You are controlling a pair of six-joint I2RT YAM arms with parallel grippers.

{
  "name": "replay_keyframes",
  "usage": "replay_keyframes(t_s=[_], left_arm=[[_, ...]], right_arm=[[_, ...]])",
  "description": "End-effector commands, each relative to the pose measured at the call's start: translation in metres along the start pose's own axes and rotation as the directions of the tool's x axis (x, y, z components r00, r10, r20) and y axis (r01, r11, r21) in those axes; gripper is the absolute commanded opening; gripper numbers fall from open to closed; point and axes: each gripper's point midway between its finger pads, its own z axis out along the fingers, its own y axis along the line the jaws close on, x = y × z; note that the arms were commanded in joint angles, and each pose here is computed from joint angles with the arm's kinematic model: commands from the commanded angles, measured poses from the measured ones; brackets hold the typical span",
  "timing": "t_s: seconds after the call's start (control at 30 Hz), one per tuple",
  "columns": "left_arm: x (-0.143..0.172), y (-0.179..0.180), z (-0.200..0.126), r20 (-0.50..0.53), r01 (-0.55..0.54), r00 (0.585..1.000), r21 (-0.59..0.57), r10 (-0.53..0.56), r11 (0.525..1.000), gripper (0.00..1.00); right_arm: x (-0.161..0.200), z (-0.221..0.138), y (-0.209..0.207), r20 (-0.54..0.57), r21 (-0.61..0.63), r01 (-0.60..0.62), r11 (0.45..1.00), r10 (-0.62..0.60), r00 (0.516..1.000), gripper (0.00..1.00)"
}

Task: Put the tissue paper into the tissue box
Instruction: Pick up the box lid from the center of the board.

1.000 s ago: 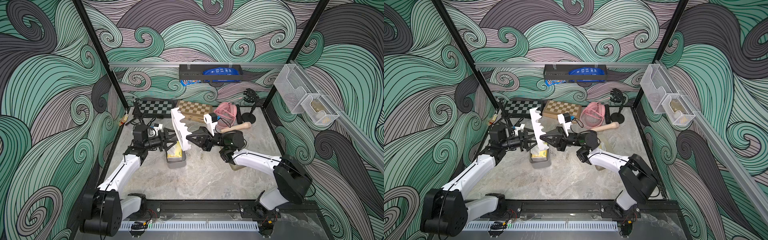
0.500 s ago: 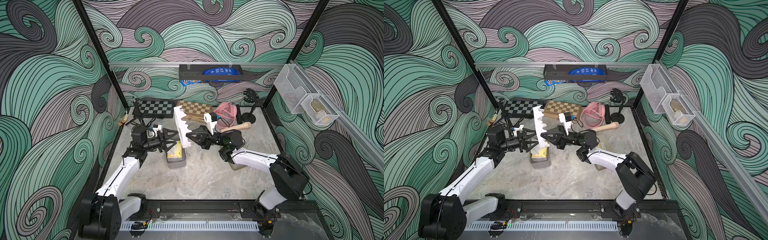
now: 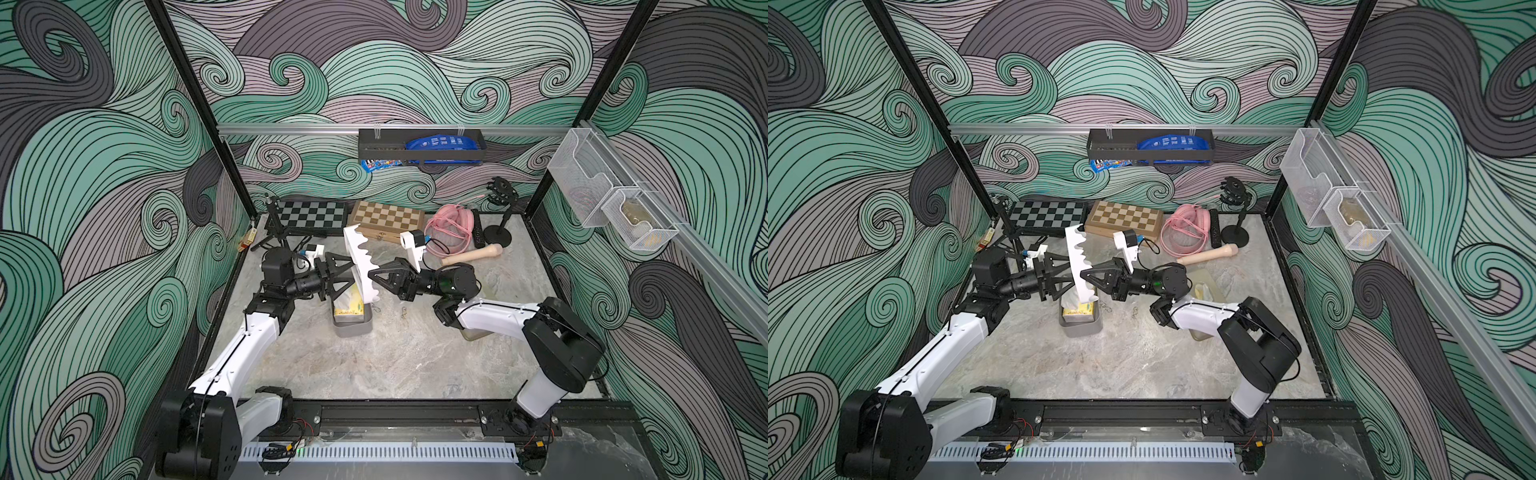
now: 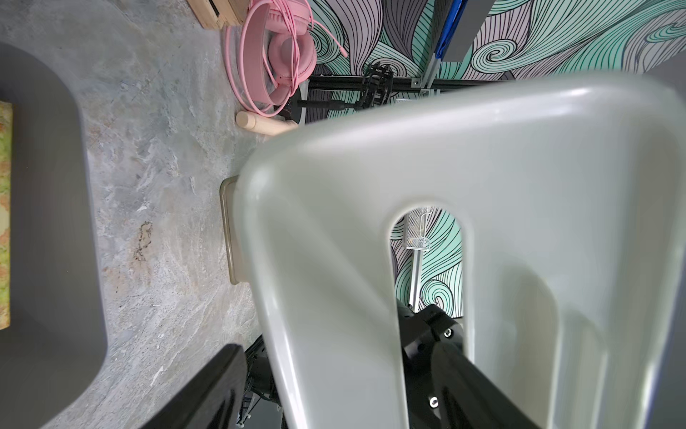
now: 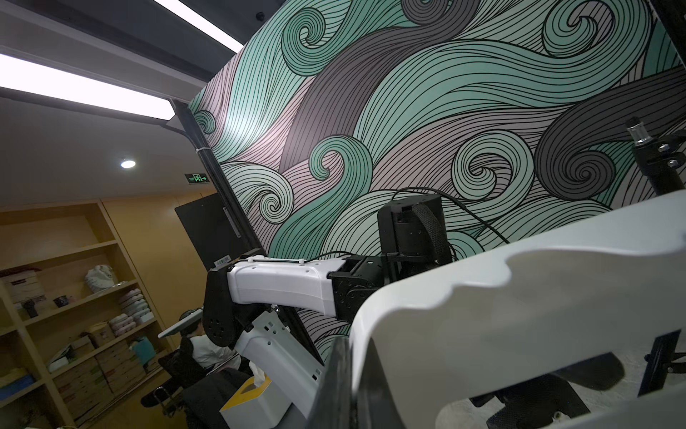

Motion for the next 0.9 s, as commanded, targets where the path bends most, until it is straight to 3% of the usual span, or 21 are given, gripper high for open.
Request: replay_keyframes(t_s=[0.0, 0.2, 0.67, 0.8, 0.87], left_arm=[[0.002, -0.008, 0.0, -0.001, -0.022, 1.0, 0.032, 0.022, 0.999, 0.82], [0.0, -0.007, 0.0, 0.009, -0.024, 1.0, 0.035, 0.023, 0.999, 0.78], [-0.006, -0.013, 0.002, 0.015, -0.063, 0.998, 0.037, 0.063, 0.997, 0.5], [-0.006, -0.01, 0.001, 0.019, -0.092, 0.996, 0.0, 0.092, 0.996, 0.47], [-0.008, -0.006, 0.0, 0.024, -0.127, 0.991, -0.057, 0.128, 0.99, 0.46]], right_arm=[[-0.016, 0.006, 0.019, 0.066, -0.082, 0.03, 0.996, -0.025, 0.998, 0.0], [-0.019, 0.009, 0.023, 0.085, -0.113, 0.018, 0.993, -0.008, 0.996, 0.0], [-0.007, 0.003, 0.018, 0.086, -0.1, -0.026, 0.995, 0.034, 0.996, 0.0], [-0.003, 0.001, 0.01, 0.065, -0.076, -0.039, 0.996, 0.044, 0.997, 0.11], [-0.005, -0.007, 0.004, 0.064, -0.047, -0.04, 0.998, 0.043, 0.997, 0.26]])
